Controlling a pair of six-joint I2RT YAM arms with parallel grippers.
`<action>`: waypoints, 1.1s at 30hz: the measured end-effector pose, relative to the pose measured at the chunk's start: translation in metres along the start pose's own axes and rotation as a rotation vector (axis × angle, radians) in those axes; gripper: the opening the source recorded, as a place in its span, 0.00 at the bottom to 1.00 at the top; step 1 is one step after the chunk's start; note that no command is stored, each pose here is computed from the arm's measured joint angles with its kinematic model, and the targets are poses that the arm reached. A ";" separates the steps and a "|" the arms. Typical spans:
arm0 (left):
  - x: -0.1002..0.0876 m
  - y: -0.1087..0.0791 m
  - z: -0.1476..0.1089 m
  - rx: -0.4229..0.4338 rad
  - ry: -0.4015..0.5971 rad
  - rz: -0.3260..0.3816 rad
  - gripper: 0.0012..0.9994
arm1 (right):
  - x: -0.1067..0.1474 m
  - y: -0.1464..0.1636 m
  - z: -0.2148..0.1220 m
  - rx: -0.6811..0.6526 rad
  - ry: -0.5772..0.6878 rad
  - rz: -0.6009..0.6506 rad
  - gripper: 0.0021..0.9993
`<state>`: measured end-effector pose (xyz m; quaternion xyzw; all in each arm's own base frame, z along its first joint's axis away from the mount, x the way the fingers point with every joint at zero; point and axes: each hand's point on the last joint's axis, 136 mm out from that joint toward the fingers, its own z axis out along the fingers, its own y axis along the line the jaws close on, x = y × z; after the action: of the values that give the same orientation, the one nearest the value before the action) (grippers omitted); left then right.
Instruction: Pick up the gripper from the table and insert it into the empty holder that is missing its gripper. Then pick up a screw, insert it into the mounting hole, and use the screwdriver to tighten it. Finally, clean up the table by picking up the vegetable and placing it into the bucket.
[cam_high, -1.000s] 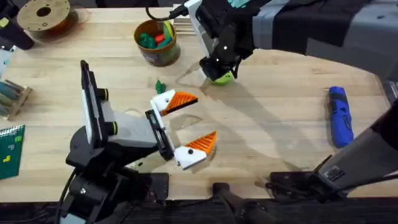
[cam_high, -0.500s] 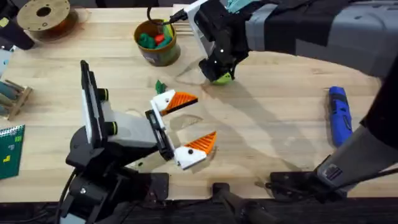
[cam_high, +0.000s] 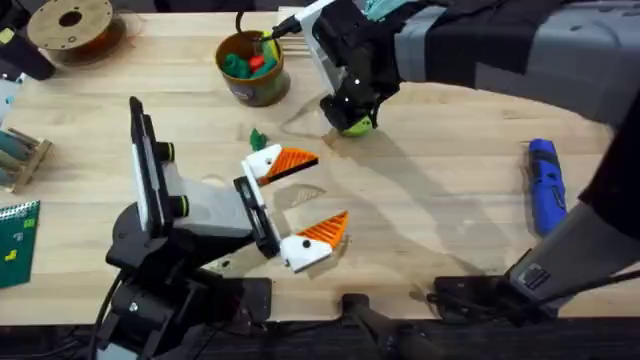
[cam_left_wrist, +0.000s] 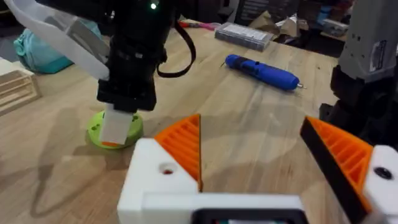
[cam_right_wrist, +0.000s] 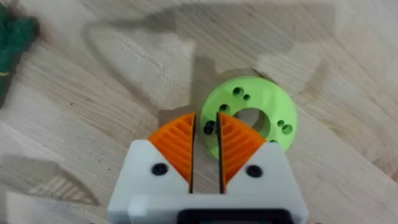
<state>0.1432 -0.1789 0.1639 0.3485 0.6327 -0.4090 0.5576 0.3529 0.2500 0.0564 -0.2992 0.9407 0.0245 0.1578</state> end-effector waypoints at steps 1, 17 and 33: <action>0.000 0.000 0.000 0.000 0.000 0.000 0.99 | 0.000 0.000 0.000 0.000 0.000 0.000 0.22; 0.000 0.000 0.000 0.000 0.000 0.000 0.99 | 0.005 -0.001 0.000 0.002 0.021 -0.001 0.16; 0.000 0.000 0.000 0.000 0.000 0.000 0.99 | 0.002 -0.003 -0.001 0.010 0.012 -0.002 0.01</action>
<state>0.1432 -0.1789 0.1639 0.3485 0.6327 -0.4090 0.5577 0.3524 0.2464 0.0567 -0.2994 0.9415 0.0180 0.1536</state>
